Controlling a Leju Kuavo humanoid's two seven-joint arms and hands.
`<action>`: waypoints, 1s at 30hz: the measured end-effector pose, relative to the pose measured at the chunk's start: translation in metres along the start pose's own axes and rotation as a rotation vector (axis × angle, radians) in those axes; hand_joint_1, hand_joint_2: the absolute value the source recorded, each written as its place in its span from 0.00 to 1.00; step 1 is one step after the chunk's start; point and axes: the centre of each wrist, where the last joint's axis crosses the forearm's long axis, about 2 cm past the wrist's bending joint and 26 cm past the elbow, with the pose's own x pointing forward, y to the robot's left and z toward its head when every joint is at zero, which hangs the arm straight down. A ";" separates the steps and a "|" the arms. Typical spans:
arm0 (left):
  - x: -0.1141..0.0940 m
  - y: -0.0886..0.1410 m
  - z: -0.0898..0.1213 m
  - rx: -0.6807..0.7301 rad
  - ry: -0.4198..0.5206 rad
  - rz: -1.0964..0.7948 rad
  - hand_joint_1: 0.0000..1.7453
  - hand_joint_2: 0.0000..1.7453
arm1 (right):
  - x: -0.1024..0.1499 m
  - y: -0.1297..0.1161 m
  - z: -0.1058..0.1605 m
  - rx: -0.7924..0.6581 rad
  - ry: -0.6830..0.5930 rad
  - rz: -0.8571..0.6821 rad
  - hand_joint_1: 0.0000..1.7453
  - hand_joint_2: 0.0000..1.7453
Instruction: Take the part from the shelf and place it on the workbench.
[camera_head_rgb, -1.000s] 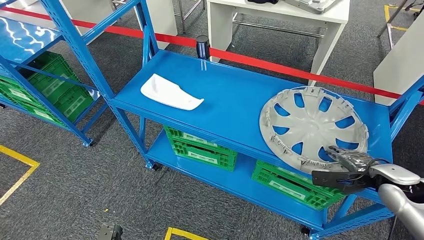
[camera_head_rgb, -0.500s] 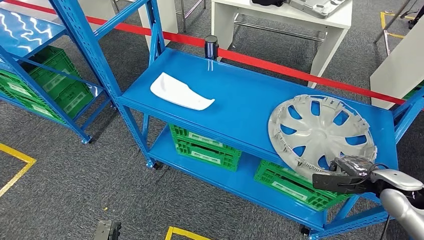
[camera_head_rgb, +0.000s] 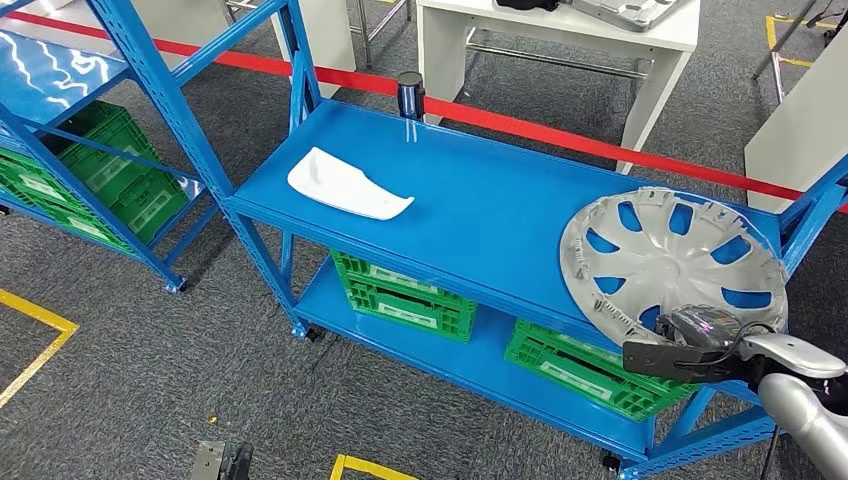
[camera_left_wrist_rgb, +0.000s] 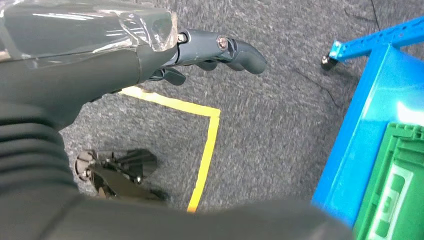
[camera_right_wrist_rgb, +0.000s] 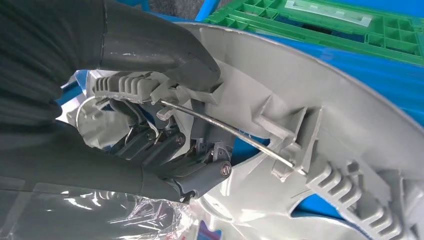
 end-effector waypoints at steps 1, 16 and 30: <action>0.000 0.000 0.000 0.001 0.000 0.000 0.00 1.00 | 0.000 0.000 0.000 0.000 -0.001 -0.001 0.97 1.00; 0.001 0.001 -0.001 0.049 0.015 -0.004 0.00 1.00 | -0.003 0.010 0.002 0.000 0.007 -0.014 0.95 1.00; -0.004 -0.004 0.004 0.122 0.034 0.009 0.00 1.00 | 0.049 -0.015 -0.029 -0.375 -0.332 -0.251 0.95 1.00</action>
